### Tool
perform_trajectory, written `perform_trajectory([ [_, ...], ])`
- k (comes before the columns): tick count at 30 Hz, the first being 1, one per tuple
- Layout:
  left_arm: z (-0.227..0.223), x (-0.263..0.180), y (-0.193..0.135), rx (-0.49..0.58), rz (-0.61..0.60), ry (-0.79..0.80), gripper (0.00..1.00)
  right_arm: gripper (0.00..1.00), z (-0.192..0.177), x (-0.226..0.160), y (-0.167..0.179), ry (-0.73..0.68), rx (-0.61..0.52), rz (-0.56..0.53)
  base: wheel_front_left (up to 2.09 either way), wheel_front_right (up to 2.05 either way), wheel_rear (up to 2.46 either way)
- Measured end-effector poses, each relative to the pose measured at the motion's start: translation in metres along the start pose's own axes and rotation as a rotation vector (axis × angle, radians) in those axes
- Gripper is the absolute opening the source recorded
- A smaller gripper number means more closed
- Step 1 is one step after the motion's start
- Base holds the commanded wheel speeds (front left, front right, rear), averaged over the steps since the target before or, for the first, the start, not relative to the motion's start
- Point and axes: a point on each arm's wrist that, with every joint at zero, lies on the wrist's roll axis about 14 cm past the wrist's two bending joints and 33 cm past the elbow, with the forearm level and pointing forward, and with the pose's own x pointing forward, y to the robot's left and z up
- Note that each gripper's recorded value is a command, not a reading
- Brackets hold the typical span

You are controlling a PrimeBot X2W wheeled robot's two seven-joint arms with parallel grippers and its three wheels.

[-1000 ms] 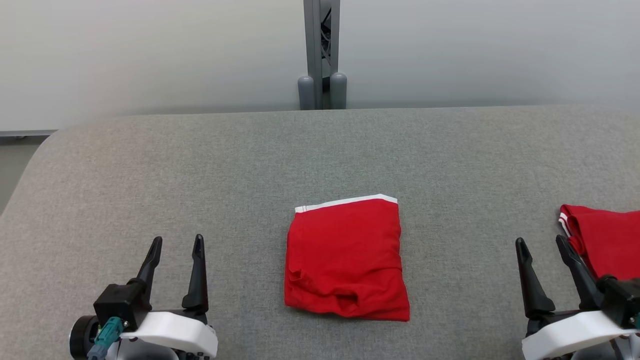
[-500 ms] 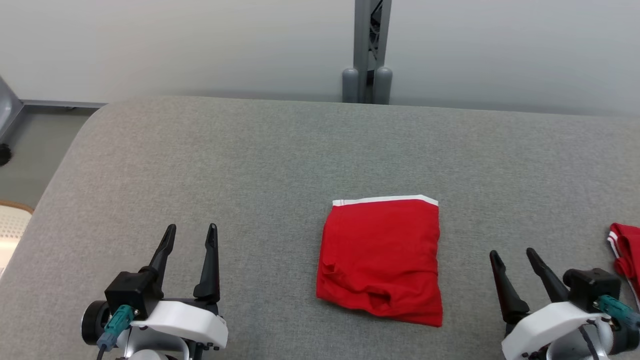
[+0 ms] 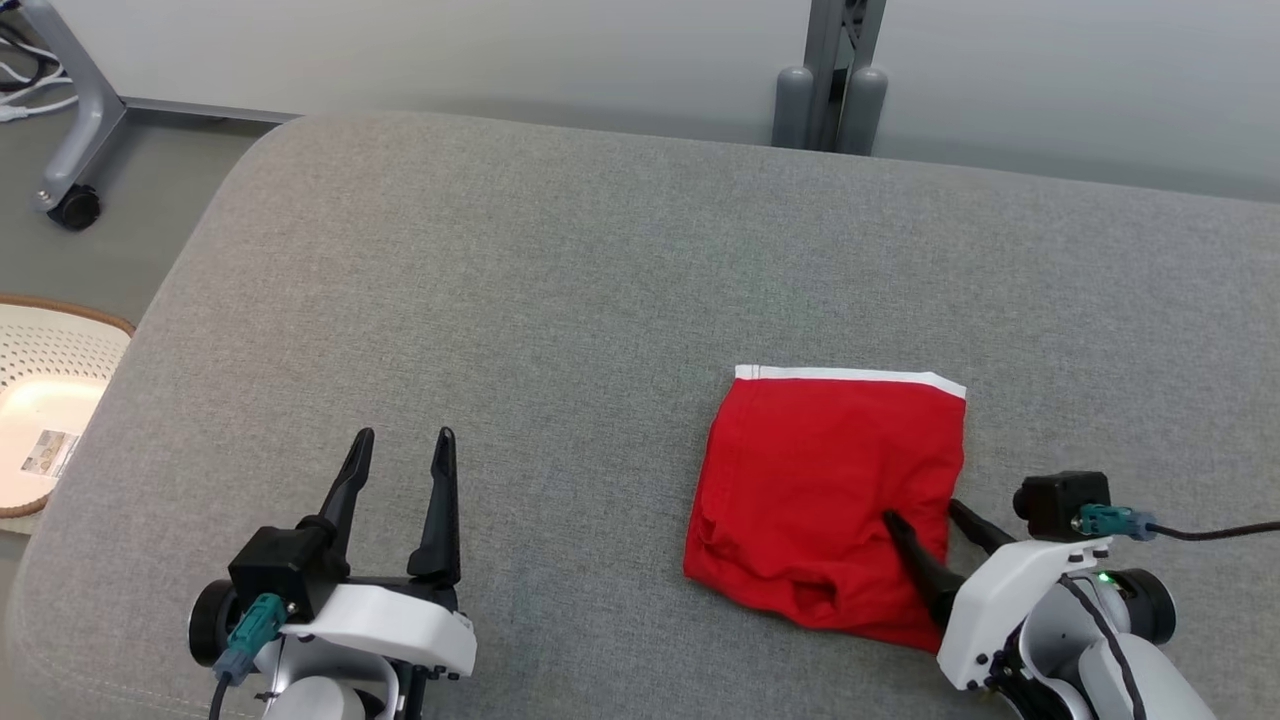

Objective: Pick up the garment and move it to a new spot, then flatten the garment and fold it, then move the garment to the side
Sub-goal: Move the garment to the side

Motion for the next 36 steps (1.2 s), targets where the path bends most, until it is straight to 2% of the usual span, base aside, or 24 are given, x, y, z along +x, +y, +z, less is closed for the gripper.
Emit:
perform_trajectory([
  [4, -0.003, 0.007, -0.005, -0.006, -0.014, 0.004, 1.0, 1.0, -0.01, 0.004, 0.006, 0.052, 0.007, 0.028, 0.0, 0.0, 0.0],
  [5, -0.003, 0.007, -0.005, -0.006, -0.014, 0.004, 1.0, 0.85, -0.01, 0.004, 0.006, 0.052, 0.007, 0.028, 0.0, 0.0, 0.0],
  [6, -0.004, 0.009, -0.007, -0.007, -0.019, 0.007, 1.0, 0.33, -0.009, 0.005, 0.008, 0.054, 0.009, 0.034, 0.0, 0.0, 0.0],
  [7, -0.005, 0.011, -0.009, -0.008, -0.024, 0.008, 1.0, 0.0, -0.009, 0.006, 0.009, 0.055, 0.008, 0.04, 0.0, 0.0, 0.0],
  [13, -0.006, 0.021, -0.02, -0.01, -0.054, 0.006, 1.0, 0.0, 0.002, 0.008, 0.0, 0.0, -0.054, 0.022, 0.0, 0.0, 0.0],
  [19, -0.01, 0.031, -0.033, -0.002, -0.098, 0.012, 1.0, 0.0, 0.013, -0.004, -0.025, -0.069, -0.136, -0.057, 0.0, 0.0, 0.0],
  [33, -0.02, 0.074, -0.153, 0.009, -0.451, 0.027, 1.0, 0.0, -0.008, -0.128, -0.132, -0.149, -0.071, -0.49, 0.0, 0.0, 0.0],
  [36, -0.025, 0.078, -0.182, 0.006, -0.528, 0.039, 1.0, 0.0, -0.01, -0.156, -0.151, -0.146, -0.099, -0.575, 0.0, 0.0, 0.0],
])
